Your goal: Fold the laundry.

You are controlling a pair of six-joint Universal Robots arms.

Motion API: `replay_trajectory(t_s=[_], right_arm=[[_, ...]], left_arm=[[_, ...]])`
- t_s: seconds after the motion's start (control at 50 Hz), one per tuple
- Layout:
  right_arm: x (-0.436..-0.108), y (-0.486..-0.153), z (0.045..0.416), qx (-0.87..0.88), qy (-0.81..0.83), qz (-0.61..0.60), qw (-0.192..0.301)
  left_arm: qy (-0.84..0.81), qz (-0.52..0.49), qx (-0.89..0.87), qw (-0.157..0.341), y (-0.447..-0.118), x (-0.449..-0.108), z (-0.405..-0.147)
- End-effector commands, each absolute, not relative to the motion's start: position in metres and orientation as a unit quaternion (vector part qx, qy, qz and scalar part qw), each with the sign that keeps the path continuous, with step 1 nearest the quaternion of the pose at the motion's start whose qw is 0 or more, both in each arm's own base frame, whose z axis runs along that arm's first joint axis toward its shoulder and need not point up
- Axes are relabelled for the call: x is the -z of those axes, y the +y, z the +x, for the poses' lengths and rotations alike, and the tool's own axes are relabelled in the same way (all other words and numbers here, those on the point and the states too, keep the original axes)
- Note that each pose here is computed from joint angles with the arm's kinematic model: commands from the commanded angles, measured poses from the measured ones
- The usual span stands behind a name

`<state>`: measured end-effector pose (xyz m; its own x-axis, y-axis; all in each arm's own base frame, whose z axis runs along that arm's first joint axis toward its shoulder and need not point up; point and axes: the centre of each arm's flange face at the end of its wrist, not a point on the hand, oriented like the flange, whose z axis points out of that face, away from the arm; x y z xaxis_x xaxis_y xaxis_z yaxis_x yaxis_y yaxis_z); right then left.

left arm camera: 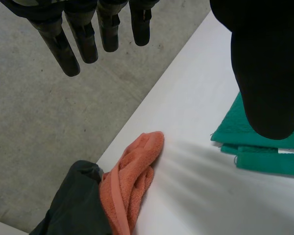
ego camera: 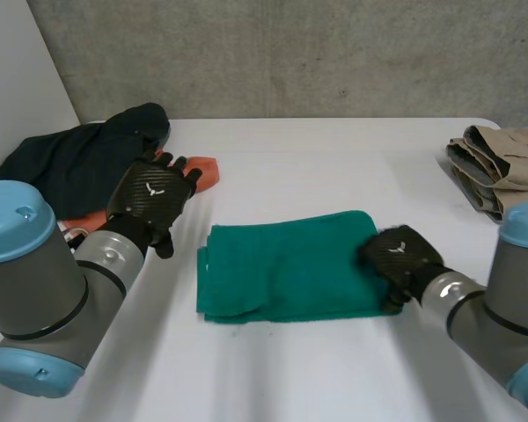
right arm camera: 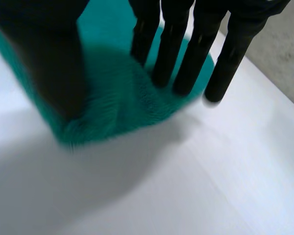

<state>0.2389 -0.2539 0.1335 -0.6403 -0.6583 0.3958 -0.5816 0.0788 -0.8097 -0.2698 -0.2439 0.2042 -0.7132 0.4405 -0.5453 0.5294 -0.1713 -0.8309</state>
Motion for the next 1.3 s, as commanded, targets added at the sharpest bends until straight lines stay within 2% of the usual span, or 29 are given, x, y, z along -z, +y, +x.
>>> replay_trajectory(t_s=[0.02, 0.1, 0.12, 0.18, 0.2, 0.24, 0.28, 0.38, 0.46, 0.54, 0.58, 0.62, 0.68, 0.72, 0.78, 0.86, 0.96, 1.02, 1.16, 1.3], right_arm=[[-0.131, -0.276, 0.219, 0.550, 0.720, -0.422, -0.029], [-0.149, -0.287, 0.222, 0.594, 0.690, -0.407, -0.067], [-0.165, -0.288, 0.230, 0.620, 0.671, -0.401, -0.069], [-0.189, -0.280, 0.248, 0.654, 0.633, -0.410, -0.058], [-0.198, -0.269, 0.265, 0.669, 0.610, -0.423, -0.042], [-0.201, -0.254, 0.286, 0.675, 0.588, -0.445, -0.020], [-0.195, -0.227, 0.318, 0.675, 0.554, -0.486, 0.021], [-0.155, -0.167, 0.362, 0.628, 0.491, -0.594, 0.104], [-0.128, -0.152, 0.369, 0.592, 0.484, -0.631, 0.128], [-0.128, -0.149, 0.367, 0.575, 0.508, -0.624, 0.147], [-0.142, -0.160, 0.363, 0.585, 0.538, -0.583, 0.166], [-0.174, -0.191, 0.346, 0.614, 0.583, -0.499, 0.183], [-0.203, -0.226, 0.319, 0.631, 0.636, -0.393, 0.209], [-0.211, -0.233, 0.311, 0.628, 0.655, -0.354, 0.226], [-0.212, -0.246, 0.297, 0.601, 0.698, -0.302, 0.244], [-0.204, -0.250, 0.296, 0.564, 0.730, -0.305, 0.237], [-0.182, -0.257, 0.304, 0.513, 0.761, -0.327, 0.224], [-0.161, -0.262, 0.307, 0.479, 0.777, -0.352, 0.208], [-0.134, -0.265, 0.308, 0.456, 0.783, -0.379, 0.188], [-0.137, -0.270, 0.302, 0.478, 0.771, -0.401, 0.128]], left_arm=[[0.639, 0.380, 0.667, 0.030, -0.241, -0.205, -0.273], [0.636, 0.379, 0.671, 0.029, -0.239, -0.209, -0.273], [0.635, 0.379, 0.672, 0.029, -0.239, -0.210, -0.273], [0.634, 0.378, 0.674, 0.031, -0.238, -0.212, -0.273], [0.633, 0.377, 0.675, 0.032, -0.238, -0.213, -0.273], [0.632, 0.375, 0.677, 0.031, -0.237, -0.215, -0.272], [0.631, 0.375, 0.679, 0.032, -0.236, -0.217, -0.272], [0.632, 0.369, 0.681, 0.027, -0.236, -0.219, -0.272], [0.637, 0.348, 0.688, -0.001, -0.235, -0.223, -0.277], [0.645, 0.308, 0.698, -0.040, -0.241, -0.232, -0.281], [0.648, 0.282, 0.704, -0.070, -0.244, -0.238, -0.286], [0.650, 0.268, 0.705, -0.093, -0.247, -0.240, -0.292], [0.647, 0.263, 0.703, -0.139, -0.241, -0.243, -0.316], [0.647, 0.259, 0.698, -0.163, -0.235, -0.242, -0.333], [0.660, 0.249, 0.688, -0.171, -0.230, -0.236, -0.344], [0.703, 0.236, 0.654, -0.149, -0.223, -0.212, -0.352], [0.762, 0.241, 0.594, -0.095, -0.202, -0.169, -0.351], [0.777, 0.244, 0.575, -0.076, -0.193, -0.158, -0.348], [0.804, 0.253, 0.535, -0.051, -0.180, -0.135, -0.334], [0.808, 0.253, 0.531, -0.042, -0.184, -0.132, -0.330]])
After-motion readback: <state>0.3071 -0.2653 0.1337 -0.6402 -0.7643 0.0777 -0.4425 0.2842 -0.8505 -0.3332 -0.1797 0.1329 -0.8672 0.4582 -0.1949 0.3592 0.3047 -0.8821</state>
